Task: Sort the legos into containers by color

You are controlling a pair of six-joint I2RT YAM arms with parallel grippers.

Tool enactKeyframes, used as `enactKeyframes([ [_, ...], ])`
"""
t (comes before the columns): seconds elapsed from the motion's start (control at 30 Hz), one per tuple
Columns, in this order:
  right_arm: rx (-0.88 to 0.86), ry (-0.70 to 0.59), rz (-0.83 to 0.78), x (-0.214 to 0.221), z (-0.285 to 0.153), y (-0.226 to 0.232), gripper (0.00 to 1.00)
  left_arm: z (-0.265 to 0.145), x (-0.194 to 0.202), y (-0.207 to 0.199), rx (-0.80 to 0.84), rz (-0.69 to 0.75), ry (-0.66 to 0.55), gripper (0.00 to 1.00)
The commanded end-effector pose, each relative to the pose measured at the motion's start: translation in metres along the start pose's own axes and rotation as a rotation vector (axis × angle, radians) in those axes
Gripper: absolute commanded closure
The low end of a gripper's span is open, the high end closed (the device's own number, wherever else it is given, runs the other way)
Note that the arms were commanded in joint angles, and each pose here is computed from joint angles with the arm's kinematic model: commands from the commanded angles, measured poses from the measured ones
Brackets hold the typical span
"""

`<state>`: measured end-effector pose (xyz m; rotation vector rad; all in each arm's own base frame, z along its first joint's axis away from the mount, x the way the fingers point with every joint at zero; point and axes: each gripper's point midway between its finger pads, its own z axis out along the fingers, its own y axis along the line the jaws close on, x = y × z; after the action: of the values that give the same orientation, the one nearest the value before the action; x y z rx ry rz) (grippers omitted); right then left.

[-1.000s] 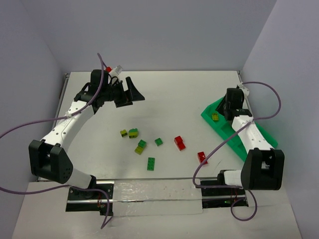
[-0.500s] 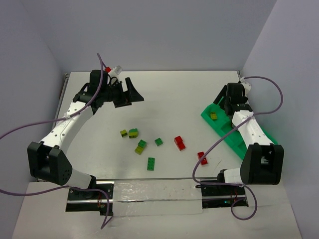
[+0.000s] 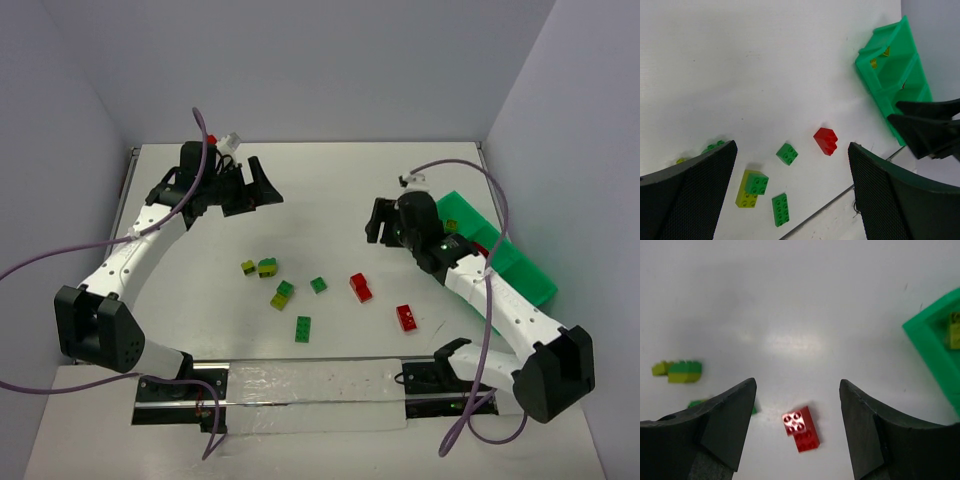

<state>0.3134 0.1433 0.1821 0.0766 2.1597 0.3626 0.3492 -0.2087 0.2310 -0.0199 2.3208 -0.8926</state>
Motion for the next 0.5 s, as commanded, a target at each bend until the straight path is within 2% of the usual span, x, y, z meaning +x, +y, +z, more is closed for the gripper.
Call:
enactKeyframes([
  [0.0, 0.002, 0.185, 0.000, 0.069, -0.003, -0.001, 0.26, -0.018, -0.023, -0.013, -0.003, 0.055, -0.080, 0.01],
  [0.17, -0.003, 0.245, -0.104, 0.096, -0.007, 0.008, 0.23, -0.015, -0.019, -0.013, 0.007, 0.049, -0.069, 0.01],
  [0.23, 0.081, 0.253, -0.101, 0.098, -0.008, -0.006, 0.22, -0.014, -0.018, -0.012, 0.008, 0.045, -0.063, 0.01],
  [0.33, 0.232, 0.250, 0.007, 0.103, -0.014, -0.028, 0.22, -0.016, -0.016, -0.011, 0.003, 0.042, -0.065, 0.01],
  [0.47, 0.322, 0.261, 0.122, 0.122, -0.032, -0.050, 0.19, -0.017, -0.015, -0.011, 0.005, 0.041, -0.068, 0.01],
])
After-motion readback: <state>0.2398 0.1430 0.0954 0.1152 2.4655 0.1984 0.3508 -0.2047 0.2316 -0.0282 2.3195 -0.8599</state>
